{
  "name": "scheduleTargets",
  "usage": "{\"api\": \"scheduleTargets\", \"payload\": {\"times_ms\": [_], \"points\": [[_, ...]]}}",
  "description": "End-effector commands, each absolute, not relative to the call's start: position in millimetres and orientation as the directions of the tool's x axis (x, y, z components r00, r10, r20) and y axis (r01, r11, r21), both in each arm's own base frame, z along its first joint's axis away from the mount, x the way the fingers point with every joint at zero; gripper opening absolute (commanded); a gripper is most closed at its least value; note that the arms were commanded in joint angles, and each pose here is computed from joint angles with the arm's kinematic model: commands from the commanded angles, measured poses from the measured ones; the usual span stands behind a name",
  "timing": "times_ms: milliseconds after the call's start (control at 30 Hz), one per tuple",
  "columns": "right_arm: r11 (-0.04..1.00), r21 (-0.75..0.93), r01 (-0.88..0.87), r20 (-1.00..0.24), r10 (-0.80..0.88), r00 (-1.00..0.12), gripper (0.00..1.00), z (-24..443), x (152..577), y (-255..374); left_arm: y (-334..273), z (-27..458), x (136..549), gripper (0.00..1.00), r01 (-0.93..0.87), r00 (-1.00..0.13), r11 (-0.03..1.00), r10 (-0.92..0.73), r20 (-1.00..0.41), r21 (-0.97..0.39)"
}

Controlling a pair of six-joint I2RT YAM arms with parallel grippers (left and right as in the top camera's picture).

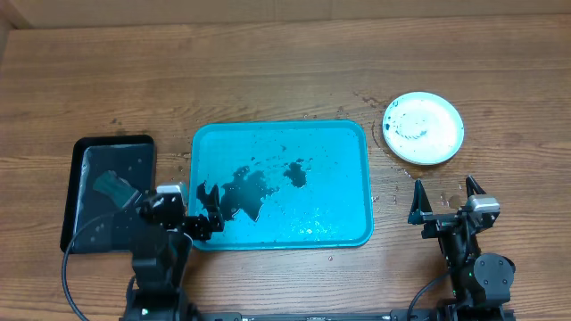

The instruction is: Clean dirty plates on tray and stack at the side

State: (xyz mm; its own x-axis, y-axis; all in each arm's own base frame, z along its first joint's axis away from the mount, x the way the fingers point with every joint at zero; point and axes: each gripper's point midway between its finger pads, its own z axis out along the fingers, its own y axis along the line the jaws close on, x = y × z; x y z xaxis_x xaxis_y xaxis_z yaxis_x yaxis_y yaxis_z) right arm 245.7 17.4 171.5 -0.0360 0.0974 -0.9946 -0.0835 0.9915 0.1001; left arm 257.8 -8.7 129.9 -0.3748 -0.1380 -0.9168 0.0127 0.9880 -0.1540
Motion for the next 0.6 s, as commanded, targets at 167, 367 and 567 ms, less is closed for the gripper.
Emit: {"api": "scheduleTargets", "payload": {"times_ms": [167, 367, 567], "points": [[0.993, 0.096, -0.071, -0.995, 0.094, -0.031, 1.00, 169.7, 246.0, 14.9, 0.0, 125.8, 248.7, 1.00, -0.016, -0.232, 0.992, -0.128, -0.964, -0.128], [0.993, 0.096, -0.071, -0.995, 0.094, -0.031, 1.00, 169.7, 246.0, 14.9, 1.1, 148.1, 247.5, 1.00, -0.008, -0.113, 0.990, -0.142, -0.983, -0.142], [0.993, 0.096, -0.071, -0.995, 0.094, -0.031, 1.00, 169.7, 246.0, 14.9, 6.4, 167.3, 246.6, 1.00, -0.027, -0.026, 0.986, -0.163, -0.986, -0.162]]}}
